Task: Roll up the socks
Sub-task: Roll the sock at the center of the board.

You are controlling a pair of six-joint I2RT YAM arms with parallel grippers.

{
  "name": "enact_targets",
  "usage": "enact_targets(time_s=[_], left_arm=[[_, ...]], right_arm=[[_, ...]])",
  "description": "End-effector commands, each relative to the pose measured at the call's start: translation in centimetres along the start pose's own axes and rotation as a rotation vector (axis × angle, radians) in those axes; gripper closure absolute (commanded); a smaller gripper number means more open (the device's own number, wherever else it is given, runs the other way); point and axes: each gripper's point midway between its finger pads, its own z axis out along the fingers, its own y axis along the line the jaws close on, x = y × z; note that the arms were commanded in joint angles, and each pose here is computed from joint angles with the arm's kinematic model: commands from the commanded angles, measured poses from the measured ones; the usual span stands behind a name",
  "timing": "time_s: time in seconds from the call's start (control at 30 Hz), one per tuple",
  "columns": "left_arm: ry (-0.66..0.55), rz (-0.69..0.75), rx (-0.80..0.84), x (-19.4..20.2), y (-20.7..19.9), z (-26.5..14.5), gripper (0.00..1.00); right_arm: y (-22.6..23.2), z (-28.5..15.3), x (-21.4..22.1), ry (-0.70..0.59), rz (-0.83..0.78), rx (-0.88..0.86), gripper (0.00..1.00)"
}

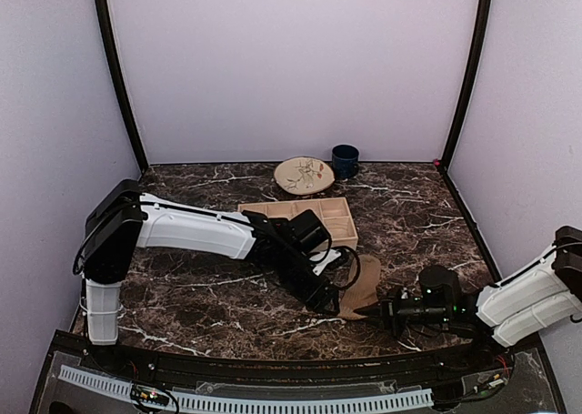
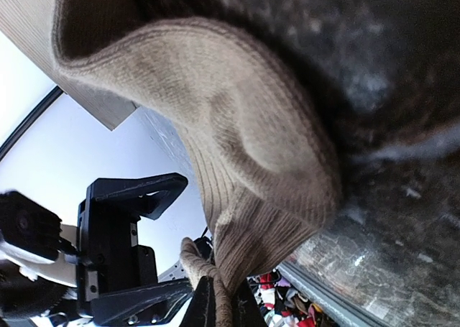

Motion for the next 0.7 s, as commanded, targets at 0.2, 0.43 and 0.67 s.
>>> enact_targets(time_s=[0.2, 0.43, 0.67], left_arm=[[-0.347, 0.435, -0.028, -2.9, -4.2, -5.9, 0.23], [-0.328, 0.640, -0.046, -1.1, -5.6, -4.7, 0.28], [-0.328, 0.729, -0.125, -0.3, -5.0, -3.9, 0.34]], right_arm=[[1.1, 0.5, 0.8, 0.034, 0.133, -0.004, 0.98], [1.3, 0.5, 0.9, 0.032, 0.133, 0.003, 0.98], [1.6, 0.6, 1.0, 0.037, 0.129, 0.001, 0.98]])
